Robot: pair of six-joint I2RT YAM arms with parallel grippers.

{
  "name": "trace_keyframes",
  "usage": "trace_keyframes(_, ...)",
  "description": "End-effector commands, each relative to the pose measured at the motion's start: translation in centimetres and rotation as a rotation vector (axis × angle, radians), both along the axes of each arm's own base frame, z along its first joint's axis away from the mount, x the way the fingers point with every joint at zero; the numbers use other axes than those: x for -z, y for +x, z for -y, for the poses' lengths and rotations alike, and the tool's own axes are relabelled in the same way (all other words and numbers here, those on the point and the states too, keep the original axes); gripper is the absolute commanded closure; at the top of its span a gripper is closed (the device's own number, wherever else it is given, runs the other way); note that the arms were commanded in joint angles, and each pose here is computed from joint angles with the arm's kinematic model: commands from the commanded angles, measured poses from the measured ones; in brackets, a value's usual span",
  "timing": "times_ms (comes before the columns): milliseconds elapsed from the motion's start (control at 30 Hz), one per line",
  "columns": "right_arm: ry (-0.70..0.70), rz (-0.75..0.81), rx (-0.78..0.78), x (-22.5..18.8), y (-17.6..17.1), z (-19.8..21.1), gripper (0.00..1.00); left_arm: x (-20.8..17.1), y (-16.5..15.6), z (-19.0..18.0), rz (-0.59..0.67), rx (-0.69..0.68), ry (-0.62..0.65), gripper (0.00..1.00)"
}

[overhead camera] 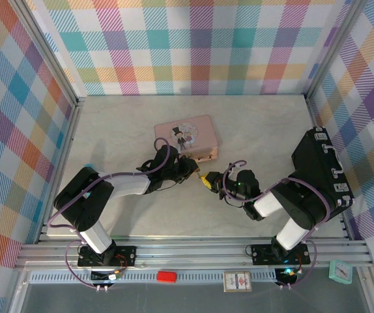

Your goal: Unlock the padlock with the key

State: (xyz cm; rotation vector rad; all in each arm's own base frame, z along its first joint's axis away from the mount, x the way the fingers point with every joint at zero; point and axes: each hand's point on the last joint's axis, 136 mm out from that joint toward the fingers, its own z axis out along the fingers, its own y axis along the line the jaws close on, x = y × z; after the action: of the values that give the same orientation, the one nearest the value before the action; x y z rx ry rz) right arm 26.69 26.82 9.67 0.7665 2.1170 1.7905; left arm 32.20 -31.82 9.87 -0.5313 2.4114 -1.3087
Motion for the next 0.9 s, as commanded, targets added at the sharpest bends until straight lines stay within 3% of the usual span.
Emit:
trace_keyframes(0,0.037,0.043,0.006,-1.43,0.17,0.2,1.0,-6.88,1.24,1.17,0.156,0.01,-0.179,1.0)
trace_keyframes(867,0.058,0.05,0.004,-1.8,0.52,0.12,1.0,-7.22,1.19,1.06,0.168,0.006,-0.197,1.0)
